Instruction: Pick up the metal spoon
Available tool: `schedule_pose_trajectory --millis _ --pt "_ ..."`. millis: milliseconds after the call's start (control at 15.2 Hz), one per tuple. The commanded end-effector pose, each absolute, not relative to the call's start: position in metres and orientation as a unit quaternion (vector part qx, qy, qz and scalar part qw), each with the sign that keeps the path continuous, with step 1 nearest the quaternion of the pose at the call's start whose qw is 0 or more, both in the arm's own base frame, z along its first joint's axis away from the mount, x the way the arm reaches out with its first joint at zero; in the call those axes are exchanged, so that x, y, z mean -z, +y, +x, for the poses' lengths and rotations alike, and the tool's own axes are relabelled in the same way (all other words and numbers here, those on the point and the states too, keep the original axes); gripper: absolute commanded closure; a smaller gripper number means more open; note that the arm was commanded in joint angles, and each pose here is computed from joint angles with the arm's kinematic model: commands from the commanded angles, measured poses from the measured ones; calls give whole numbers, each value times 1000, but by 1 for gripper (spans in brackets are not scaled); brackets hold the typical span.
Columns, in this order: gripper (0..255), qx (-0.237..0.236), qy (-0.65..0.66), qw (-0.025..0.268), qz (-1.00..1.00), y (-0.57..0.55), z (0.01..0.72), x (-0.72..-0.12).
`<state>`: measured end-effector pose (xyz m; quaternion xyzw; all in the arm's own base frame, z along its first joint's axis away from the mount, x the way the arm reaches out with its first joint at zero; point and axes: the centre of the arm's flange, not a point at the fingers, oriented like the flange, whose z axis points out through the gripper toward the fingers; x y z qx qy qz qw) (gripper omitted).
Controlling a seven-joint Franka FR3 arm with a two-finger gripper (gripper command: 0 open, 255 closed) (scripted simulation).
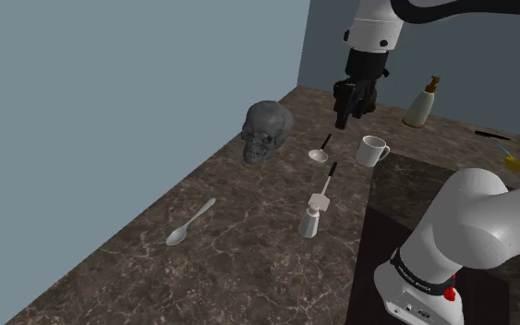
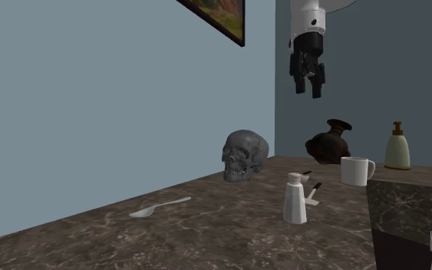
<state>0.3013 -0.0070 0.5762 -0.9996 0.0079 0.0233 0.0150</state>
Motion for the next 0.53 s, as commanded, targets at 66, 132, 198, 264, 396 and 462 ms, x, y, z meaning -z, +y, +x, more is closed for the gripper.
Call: schedule_pose_trajectory --millis 66,132,198,264,396,462 --pt "0 -21 5 14 -1000 2 307 -569" --pt "0 -18 2 14 -1000 12 313 -563" --pt "0 -16 -1 13 -1000 21 318 -556" --pt "0 -13 -4 13 -1000 31 324 -549" --pt "0 -8 -9 11 -1000 50 335 -536" --pt "0 -5 -12 11 -1000 60 341 -529"
